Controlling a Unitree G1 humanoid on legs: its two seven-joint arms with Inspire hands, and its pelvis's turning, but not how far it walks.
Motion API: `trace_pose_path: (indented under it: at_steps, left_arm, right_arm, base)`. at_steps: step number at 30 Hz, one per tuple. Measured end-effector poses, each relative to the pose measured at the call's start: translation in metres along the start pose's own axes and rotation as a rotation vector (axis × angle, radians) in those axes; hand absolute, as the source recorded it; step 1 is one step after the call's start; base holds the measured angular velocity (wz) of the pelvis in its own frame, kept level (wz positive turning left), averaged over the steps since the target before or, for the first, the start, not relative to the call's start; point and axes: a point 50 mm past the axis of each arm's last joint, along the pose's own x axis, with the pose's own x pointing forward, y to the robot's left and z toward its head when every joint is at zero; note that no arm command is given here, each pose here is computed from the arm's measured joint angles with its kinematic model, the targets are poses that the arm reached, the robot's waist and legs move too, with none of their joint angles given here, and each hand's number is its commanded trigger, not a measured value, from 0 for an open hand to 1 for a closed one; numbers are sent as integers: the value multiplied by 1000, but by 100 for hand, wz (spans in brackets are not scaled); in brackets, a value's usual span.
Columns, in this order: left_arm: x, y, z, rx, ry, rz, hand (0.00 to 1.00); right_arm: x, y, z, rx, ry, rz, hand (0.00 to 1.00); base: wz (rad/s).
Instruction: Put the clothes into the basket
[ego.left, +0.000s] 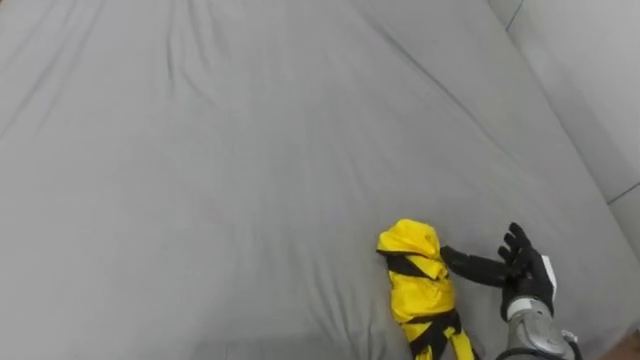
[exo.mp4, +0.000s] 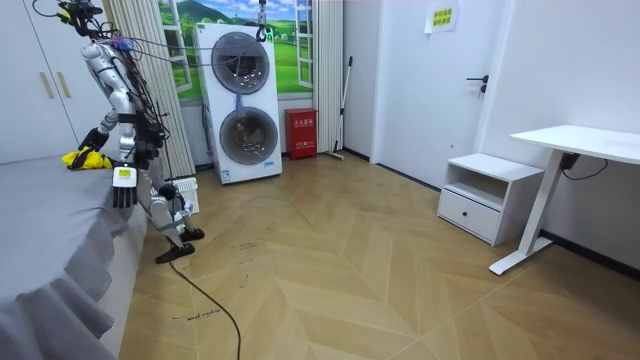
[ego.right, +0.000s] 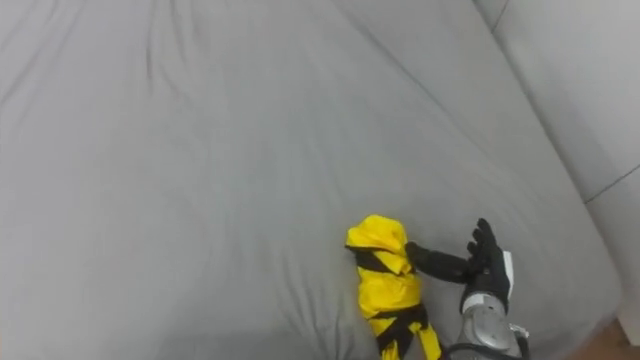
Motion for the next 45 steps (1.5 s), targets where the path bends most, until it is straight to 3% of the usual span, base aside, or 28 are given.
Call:
trace_pose_path:
  at_steps: [7, 19, 25, 26, 27, 29, 32, 45]
  left_arm:
    - [2, -5, 5, 10, 8, -38, 0]
    - [8, -11, 17, 33, 15, -52, 0]
    - [8, -8, 13, 33, 34, -20, 0]
    - [8, -7, 13, 33, 37, -16, 0]
    - [8, -7, 13, 33, 40, -12, 0]
    - [8, -7, 13, 33, 41, -10, 0]
    - [8, -5, 14, 55, 39, -6, 0]
    - [7, -13, 10, 67, 56, 4, 0]
  right_arm:
    - [0, 14, -1, -155, -12, 92, 0]
    - [-7, 41, -5, -248, -37, 208, 0]
    - [-8, 38, -13, -265, -9, 206, 0]
    - [-8, 38, -13, -266, -8, 206, 11]
    - [-8, 37, -15, -270, 1, 205, 54]
    - [-8, 36, -16, -273, 7, 209, 81]
    - [-8, 36, -17, -288, 6, 211, 100]
    - [-19, 41, -15, -331, -75, 237, 100]
  base:
    - [10]
    - [-8]
    - [13]
    - [10]
    - [10]
    - [6]
    - [0]
    - [-1]
